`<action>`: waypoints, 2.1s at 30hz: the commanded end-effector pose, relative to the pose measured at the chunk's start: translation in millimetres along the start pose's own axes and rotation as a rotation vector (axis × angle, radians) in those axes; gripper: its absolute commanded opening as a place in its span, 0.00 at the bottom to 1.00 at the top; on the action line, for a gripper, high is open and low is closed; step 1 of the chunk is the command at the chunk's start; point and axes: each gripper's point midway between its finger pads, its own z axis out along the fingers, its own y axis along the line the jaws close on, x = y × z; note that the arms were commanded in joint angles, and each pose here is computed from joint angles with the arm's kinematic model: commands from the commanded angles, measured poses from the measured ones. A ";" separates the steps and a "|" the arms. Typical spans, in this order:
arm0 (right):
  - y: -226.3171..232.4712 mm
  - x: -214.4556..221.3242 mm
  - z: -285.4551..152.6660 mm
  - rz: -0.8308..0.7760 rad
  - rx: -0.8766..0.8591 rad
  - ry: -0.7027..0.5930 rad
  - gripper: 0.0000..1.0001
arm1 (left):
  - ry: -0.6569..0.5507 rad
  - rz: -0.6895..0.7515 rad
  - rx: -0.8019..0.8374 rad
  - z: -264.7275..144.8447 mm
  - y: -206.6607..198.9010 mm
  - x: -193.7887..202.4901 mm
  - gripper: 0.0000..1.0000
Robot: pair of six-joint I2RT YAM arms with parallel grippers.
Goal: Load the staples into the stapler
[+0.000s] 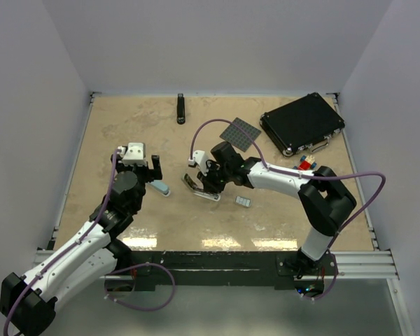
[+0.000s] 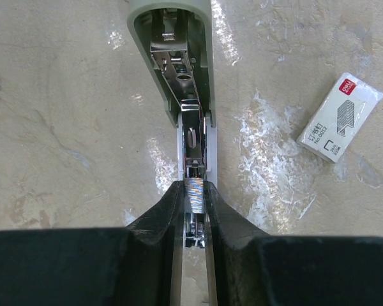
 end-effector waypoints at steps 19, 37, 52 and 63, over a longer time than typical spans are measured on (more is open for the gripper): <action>0.9 -4.8 7.7 0.013 -0.022 -0.006 0.12 | -0.050 -0.042 0.009 0.5 -1.1 -15.4 0.88; -3.1 -26.8 -3.7 -0.021 -0.008 -0.035 0.11 | -0.049 -0.039 0.012 0.4 -1.7 -14.7 0.89; 1.3 5.0 10.6 0.003 -0.032 0.033 0.11 | -0.049 -0.041 0.012 1.2 -2.0 -14.5 0.89; 1.9 11.2 12.5 0.006 -0.030 0.048 0.11 | -0.050 -0.040 0.012 0.8 -1.7 -15.0 0.88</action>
